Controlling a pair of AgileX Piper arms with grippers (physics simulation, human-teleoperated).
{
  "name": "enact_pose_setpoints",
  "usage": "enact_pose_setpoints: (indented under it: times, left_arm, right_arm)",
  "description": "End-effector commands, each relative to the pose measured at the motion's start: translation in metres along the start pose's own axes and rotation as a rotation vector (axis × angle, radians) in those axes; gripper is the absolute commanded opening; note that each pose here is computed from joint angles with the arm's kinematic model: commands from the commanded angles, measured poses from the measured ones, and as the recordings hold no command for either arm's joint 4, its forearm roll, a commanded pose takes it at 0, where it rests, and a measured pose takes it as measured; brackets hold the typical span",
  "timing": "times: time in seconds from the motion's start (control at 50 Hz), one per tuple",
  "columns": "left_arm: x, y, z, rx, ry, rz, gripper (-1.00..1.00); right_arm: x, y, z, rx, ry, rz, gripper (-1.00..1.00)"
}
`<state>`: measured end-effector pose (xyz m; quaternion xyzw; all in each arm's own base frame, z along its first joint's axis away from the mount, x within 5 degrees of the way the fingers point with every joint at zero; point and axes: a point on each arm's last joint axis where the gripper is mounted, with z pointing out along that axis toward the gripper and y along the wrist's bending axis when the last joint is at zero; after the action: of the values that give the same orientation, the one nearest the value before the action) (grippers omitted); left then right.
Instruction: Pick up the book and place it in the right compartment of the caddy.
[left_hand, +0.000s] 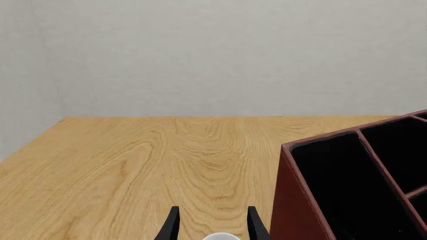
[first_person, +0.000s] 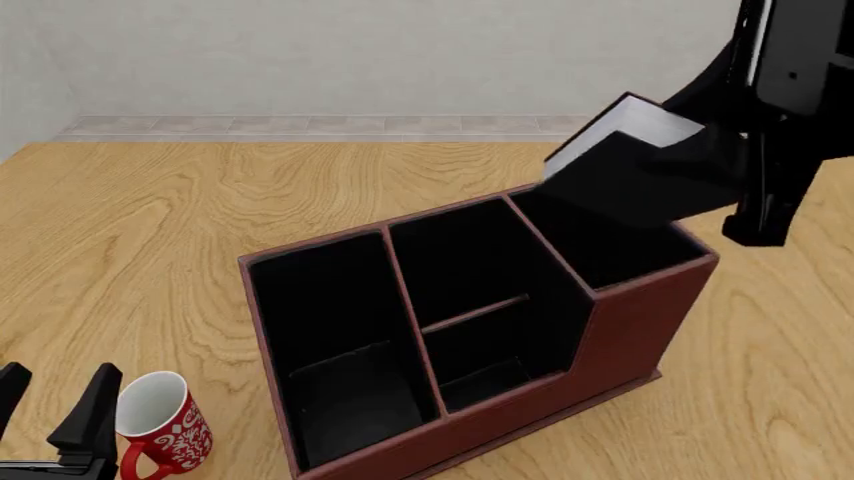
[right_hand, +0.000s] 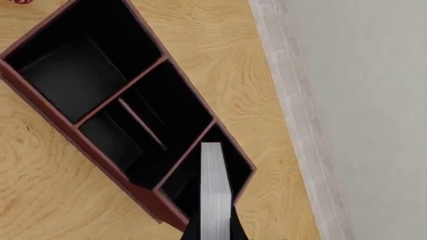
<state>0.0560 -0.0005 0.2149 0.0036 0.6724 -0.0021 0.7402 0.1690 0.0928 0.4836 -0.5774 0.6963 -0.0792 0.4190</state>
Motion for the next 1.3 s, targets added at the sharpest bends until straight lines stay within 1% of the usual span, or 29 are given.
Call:
enact_pose_setpoints:
  times: [0.02, 0.1, 0.18, 0.22, 0.3, 0.36, 0.56, 0.64, 1.3]
  left_arm:
    - [0.0, 0.0, 0.0, 0.002, 0.001, 0.0, 1.0]
    - [0.0, 0.0, 0.0, 0.002, 0.001, 0.0, 1.0]
    - [0.0, 0.0, 0.0, 0.002, 0.001, 0.0, 1.0]
    - [0.0, 0.0, 0.0, 0.002, 0.001, 0.0, 1.0]
    - [0.001, 0.0, 0.0, 0.002, 0.001, 0.0, 1.0]
    - [0.0, 0.0, 0.0, 0.002, 0.001, 0.0, 1.0]
    - [0.001, 0.0, 0.0, 0.002, 0.001, 0.0, 1.0]
    - [0.0, 0.0, 0.0, 0.002, 0.001, 0.0, 1.0]
    - [0.001, 0.0, 0.0, 0.002, 0.001, 0.0, 1.0]
  right_arm:
    - [0.006, -0.016, 0.006, 0.038, 0.048, 0.069, -1.0]
    - [0.006, -0.018, 0.016, 0.02, 0.062, 0.08, -1.0]
    - [0.004, -0.021, 0.021, 0.017, 0.066, 0.092, -1.0]
    - [0.007, -0.024, 0.024, 0.019, 0.081, 0.1, -1.0]
    - [0.006, -0.024, 0.028, 0.008, 0.084, 0.107, -1.0]
    - [0.011, -0.027, 0.031, 0.011, 0.104, 0.113, -1.0]
    - [0.014, -0.027, 0.038, -0.001, 0.125, 0.128, -1.0]
    - [0.019, -0.03, 0.041, 0.0, 0.143, 0.141, -1.0]
    - [0.022, -0.032, 0.057, -0.024, 0.172, 0.186, -1.0]
